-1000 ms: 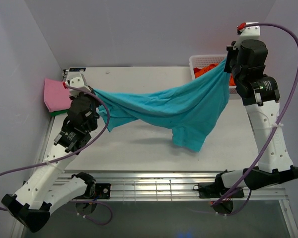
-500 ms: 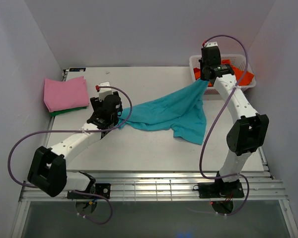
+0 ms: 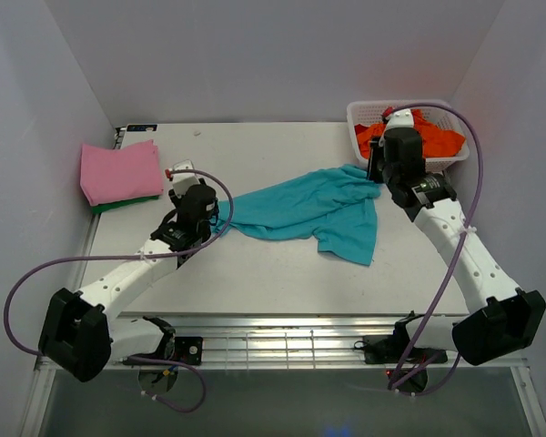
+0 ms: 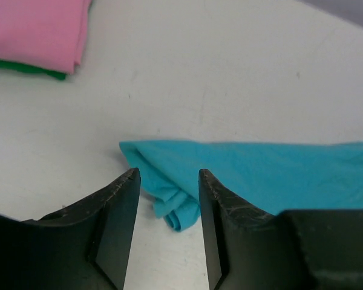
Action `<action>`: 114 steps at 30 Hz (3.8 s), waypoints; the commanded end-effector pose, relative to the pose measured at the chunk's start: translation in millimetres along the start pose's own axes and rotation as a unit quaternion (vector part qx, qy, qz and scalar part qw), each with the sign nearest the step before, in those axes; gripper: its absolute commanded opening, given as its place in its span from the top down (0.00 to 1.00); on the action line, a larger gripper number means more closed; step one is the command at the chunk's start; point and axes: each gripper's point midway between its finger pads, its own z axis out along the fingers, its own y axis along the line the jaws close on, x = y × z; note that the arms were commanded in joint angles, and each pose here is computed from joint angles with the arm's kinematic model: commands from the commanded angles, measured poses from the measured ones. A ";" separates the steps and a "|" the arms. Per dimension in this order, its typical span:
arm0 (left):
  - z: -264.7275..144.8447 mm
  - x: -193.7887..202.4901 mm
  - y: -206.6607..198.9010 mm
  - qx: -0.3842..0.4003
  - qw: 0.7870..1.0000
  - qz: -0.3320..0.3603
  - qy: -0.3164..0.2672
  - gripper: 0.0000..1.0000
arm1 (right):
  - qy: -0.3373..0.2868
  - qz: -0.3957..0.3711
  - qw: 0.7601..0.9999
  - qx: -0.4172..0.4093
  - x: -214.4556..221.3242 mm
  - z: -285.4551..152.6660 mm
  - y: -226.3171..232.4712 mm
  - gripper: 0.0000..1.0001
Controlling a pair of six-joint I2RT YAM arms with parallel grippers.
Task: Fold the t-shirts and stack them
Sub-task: Flatten the tshirt out
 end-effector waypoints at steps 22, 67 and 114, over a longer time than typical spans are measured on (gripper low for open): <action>17.6 121.3 4.9 0.014 0.994 0.036 0.098 0.46 | 0.071 -0.012 0.996 -0.053 105.4 -0.2 48.2 0.64; 44.6 136.1 1.3 -0.018 0.994 0.060 0.090 0.76 | 0.150 -0.009 0.988 -0.040 198.2 -4.8 33.8 0.63; 24.0 71.4 0.3 -0.013 0.999 0.039 0.035 1.00 | 0.233 0.002 0.972 0.042 259.7 -5.2 7.1 0.59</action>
